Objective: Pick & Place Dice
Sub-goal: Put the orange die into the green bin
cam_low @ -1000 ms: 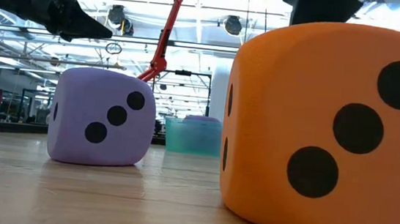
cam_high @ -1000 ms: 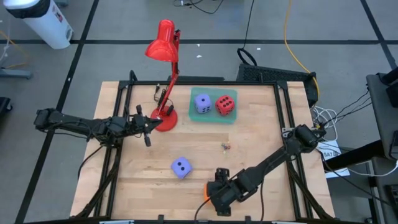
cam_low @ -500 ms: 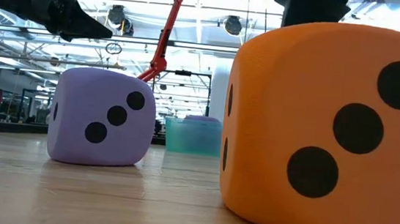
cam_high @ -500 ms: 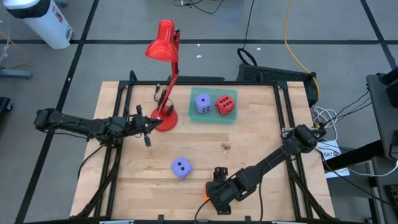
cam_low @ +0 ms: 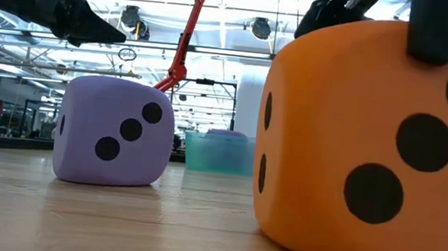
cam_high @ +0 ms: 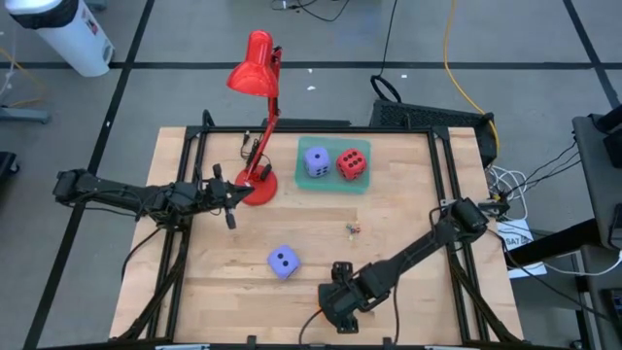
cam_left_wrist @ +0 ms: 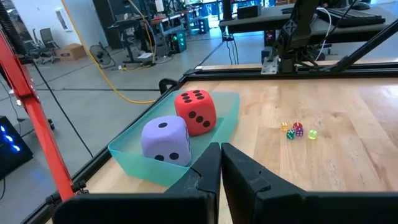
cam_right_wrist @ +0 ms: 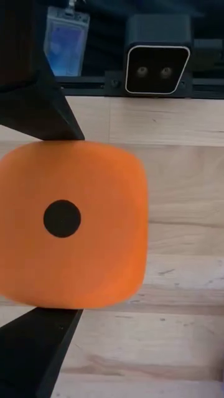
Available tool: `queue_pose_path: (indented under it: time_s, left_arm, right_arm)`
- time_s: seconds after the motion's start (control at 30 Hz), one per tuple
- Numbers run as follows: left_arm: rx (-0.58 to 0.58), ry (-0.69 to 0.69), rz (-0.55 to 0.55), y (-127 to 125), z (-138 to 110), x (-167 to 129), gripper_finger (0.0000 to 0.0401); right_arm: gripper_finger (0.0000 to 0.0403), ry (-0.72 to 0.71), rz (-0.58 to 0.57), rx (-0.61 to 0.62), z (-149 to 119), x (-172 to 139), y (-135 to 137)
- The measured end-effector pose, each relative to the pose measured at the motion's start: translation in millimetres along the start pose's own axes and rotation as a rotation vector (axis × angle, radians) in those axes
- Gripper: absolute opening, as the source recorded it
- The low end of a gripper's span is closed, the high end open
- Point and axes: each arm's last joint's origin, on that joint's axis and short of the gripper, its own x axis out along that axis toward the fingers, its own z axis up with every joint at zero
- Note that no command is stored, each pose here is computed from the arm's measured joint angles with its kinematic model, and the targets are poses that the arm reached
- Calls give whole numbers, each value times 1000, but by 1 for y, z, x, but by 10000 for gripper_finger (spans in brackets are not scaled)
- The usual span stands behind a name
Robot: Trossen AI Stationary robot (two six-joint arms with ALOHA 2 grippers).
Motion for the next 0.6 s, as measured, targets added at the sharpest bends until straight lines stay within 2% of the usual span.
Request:
queue_pose_path:
  time_s: [0.23, 0.47, 0.6]
  left_arm:
    - [1, 1, 0, 0, 0, 0, 26]
    - [1, 1, 0, 0, 0, 0, 26]
    - [1, 1, 0, 0, 0, 0, 26]
  right_arm:
    - [396, 33, -17, -58, -3, 2, -2]
    - [396, 126, -16, -91, -7, 27, -7]
    - [396, 126, -9, -99, -5, 28, -11]
